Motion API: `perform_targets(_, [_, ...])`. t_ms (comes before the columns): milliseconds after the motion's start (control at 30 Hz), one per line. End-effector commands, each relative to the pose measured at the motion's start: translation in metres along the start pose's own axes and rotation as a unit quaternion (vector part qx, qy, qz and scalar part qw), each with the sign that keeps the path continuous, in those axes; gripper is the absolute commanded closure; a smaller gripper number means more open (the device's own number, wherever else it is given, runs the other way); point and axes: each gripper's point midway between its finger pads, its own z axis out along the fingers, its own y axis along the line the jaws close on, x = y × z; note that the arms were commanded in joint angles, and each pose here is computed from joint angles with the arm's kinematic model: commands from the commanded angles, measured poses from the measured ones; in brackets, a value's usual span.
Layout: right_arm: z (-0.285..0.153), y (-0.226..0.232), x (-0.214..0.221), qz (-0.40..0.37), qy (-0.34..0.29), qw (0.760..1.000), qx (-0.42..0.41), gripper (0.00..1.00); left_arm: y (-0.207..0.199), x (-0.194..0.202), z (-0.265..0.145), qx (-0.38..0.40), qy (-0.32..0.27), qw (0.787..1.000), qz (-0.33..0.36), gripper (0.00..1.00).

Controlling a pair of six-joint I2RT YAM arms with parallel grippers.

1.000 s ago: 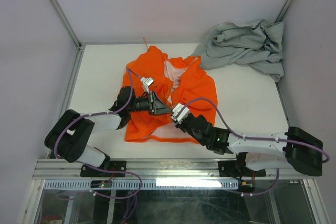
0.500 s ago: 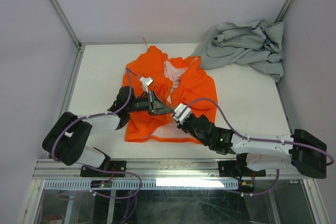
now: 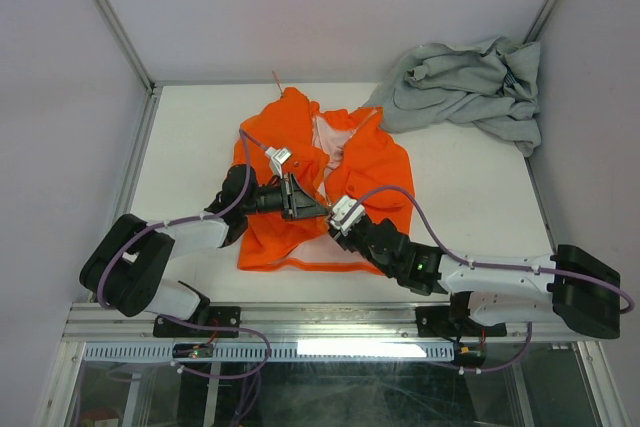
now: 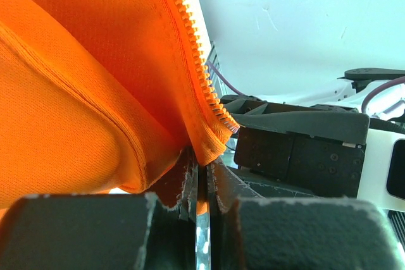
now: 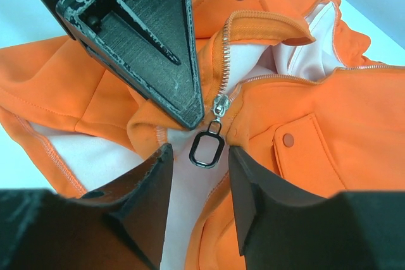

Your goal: Zip up the jacket

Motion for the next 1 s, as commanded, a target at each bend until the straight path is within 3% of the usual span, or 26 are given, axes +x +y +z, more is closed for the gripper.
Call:
perform_targets(0, [0.0,-0.009,-0.038,0.037,-0.059,0.997,0.026,0.58,-0.019,0.002,-0.001,0.026,0.006,0.999,0.029,1.0])
perform_targets(267, [-0.002,-0.018,-0.035,0.031,-0.052,0.997,0.049,0.75,-0.017,0.004,-0.001,0.023,0.007,0.999,0.028,1.0])
perform_targets(567, [0.001,-0.01,-0.032,0.034,-0.048,0.998,0.031,0.82,-0.018,0.004,-0.001,0.022,0.005,0.999,0.028,1.0])
perform_targets(833, [0.009,0.0,-0.035,0.044,-0.053,0.997,0.015,0.65,-0.017,0.005,0.0,0.021,0.007,0.999,0.027,1.0])
perform_targets(967, [0.012,-0.001,-0.032,0.049,-0.051,0.997,0.028,0.62,-0.019,0.006,0.001,0.023,0.007,0.999,0.027,1.0])
